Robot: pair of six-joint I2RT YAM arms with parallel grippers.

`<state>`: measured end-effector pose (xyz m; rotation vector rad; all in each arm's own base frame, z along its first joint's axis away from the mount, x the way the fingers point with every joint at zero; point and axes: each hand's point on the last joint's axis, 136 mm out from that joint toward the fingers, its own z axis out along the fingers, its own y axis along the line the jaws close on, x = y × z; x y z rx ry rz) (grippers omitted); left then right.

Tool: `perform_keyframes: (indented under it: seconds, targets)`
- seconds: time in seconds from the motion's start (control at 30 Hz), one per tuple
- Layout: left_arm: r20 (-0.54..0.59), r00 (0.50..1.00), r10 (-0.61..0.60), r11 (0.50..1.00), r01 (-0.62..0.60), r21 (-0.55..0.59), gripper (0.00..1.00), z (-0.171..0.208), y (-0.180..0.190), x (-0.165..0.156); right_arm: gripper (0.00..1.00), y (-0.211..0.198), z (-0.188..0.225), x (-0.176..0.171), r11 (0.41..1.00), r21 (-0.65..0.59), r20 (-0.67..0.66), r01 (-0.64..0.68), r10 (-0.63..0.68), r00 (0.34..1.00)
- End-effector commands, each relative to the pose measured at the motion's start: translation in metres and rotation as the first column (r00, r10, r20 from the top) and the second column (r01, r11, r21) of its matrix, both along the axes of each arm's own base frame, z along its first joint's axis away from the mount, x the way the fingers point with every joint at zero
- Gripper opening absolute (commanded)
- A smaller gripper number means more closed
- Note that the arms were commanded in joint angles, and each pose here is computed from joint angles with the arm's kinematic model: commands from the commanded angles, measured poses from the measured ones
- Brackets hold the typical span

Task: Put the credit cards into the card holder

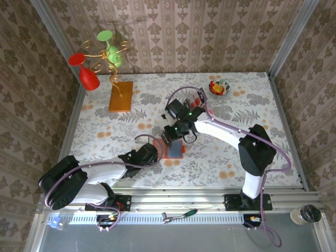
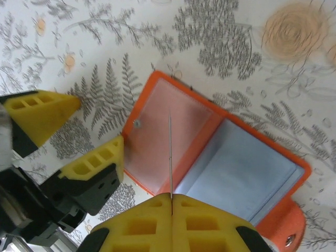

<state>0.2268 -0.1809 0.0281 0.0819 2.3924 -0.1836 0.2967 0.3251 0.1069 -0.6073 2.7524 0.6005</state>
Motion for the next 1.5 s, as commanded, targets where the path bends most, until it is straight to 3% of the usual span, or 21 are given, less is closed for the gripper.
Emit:
perform_keyframes:
  seconds: [0.0,0.57,1.23,1.47]
  targets:
    - [0.001,1.000,0.019,1.000,-0.019,0.013,0.70,-0.001,0.007,-0.003,0.00,0.007,-0.011,-0.005,1.000,0.019,-0.036,0.003,-0.002,0.999]
    - [0.032,1.000,0.001,1.000,-0.001,0.011,0.71,0.015,0.003,0.002,0.00,-0.004,-0.062,-0.013,0.996,-0.087,-0.095,-0.025,0.016,0.995]
    - [-0.011,0.997,-0.078,0.993,0.079,0.085,0.72,0.005,-0.006,0.012,0.00,-0.005,-0.062,-0.014,0.996,-0.084,-0.102,-0.021,0.013,0.995]
    - [-0.034,0.997,-0.069,0.992,0.072,0.099,0.72,-0.003,-0.002,0.008,0.00,0.001,-0.032,-0.008,1.000,0.001,-0.083,-0.001,0.001,0.997]
